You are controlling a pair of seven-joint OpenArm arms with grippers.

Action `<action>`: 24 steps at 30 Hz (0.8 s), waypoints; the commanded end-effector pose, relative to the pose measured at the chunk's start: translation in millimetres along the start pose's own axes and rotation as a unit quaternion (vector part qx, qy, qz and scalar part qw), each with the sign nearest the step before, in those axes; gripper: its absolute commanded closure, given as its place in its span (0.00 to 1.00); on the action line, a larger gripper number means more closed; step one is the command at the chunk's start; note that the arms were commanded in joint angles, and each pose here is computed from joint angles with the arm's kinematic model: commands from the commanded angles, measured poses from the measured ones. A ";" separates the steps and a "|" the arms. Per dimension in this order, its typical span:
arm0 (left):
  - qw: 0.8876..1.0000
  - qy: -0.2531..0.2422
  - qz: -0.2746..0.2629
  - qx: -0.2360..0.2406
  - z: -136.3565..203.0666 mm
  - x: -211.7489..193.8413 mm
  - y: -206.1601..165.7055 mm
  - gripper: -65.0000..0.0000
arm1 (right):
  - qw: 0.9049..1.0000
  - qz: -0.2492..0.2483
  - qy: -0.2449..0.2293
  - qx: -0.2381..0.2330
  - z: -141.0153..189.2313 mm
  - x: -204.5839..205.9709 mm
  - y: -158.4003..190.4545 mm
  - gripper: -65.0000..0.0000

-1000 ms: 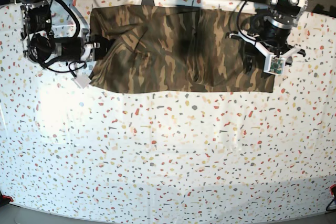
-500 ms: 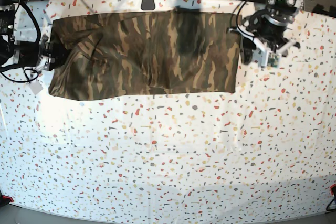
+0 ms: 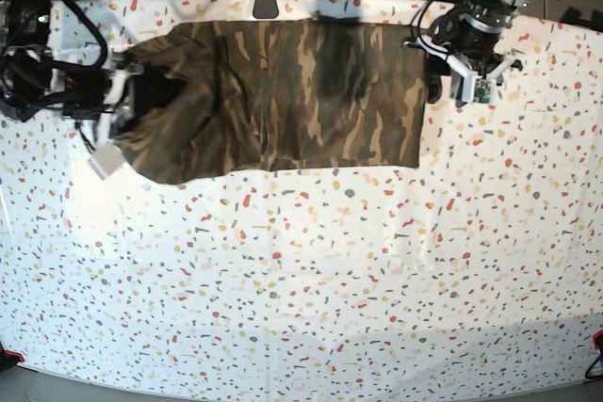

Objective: Fold the T-shirt properly
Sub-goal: 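Lift and fold the strip end over toward the left gripper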

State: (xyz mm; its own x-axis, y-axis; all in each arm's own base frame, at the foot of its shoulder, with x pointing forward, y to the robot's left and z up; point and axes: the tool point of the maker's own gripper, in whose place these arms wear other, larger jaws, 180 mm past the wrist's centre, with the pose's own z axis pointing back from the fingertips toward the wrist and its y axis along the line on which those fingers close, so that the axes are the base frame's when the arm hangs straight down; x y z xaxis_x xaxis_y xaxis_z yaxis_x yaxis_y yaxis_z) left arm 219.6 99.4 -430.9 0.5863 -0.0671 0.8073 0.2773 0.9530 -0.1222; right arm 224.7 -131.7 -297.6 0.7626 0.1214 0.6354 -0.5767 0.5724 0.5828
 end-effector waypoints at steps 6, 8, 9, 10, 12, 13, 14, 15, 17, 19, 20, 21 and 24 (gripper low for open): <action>0.998 0.009 -0.011 -0.068 -7.6 -0.2 -47.3 0.59 | 0.993 0.050 -0.094 0.054 -22.2 48.4 44.4 1.00; 0.997 0.009 -0.015 -0.079 -9.0 0.7 -55.4 0.59 | 0.991 0.048 -0.111 0.060 -30.5 55.0 48.8 1.00; 0.997 0.009 -0.016 -0.081 -9.7 1.2 -57.4 0.59 | 0.990 0.048 -0.116 0.063 -35.8 57.2 51.3 1.00; 0.996 0.010 -0.016 -0.082 -10.1 1.6 -57.7 0.59 | 0.990 0.048 -0.113 0.065 -42.6 56.7 54.0 1.00; 0.996 0.009 -0.017 -0.081 -10.5 2.2 -57.3 0.59 | 0.992 0.052 -0.096 0.070 -58.2 50.9 60.1 1.00; 0.997 0.010 -0.020 -0.080 -10.5 1.9 -57.0 0.59 | 0.992 0.054 -0.089 0.075 -65.1 48.0 63.8 1.00; 0.996 0.010 -0.020 -0.081 -10.5 2.0 -57.1 0.59 | 0.992 0.056 -0.082 0.080 -72.0 45.5 68.4 1.00; 0.997 0.010 -0.020 -0.080 -10.5 1.9 -56.9 0.59 | 0.992 0.058 -0.076 0.084 -77.8 43.3 72.1 1.00; 0.997 0.011 -0.021 -0.080 -10.3 1.5 -56.6 0.59 | 0.991 0.063 -0.068 0.092 -89.0 39.8 79.6 1.00; 0.997 0.011 -0.021 -0.079 -10.2 1.5 -55.4 0.59 | 0.991 0.068 -0.070 0.090 -100.2 40.1 84.7 1.00; 0.997 0.010 -0.021 -0.079 -10.3 1.7 -55.0 0.59 | 0.991 0.070 -0.072 0.087 -105.5 40.8 86.4 1.00; 0.997 0.011 -0.021 -0.079 -10.2 1.6 -55.0 0.59 | 0.991 0.073 -0.074 0.084 -110.6 41.5 88.2 1.00; 0.997 0.011 -0.021 -0.079 -10.3 1.6 -55.3 0.59 | 0.991 0.082 -0.065 0.081 -123.9 39.2 95.0 1.00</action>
State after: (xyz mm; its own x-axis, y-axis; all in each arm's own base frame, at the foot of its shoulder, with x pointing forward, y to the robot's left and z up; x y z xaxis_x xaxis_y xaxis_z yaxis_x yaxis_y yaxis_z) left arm 216.3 45.0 -427.1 0.5748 -0.1061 0.8114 0.4108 0.8950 -0.1740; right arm 230.1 25.4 -295.9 0.6493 0.1253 0.7502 -0.7150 0.4367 0.5459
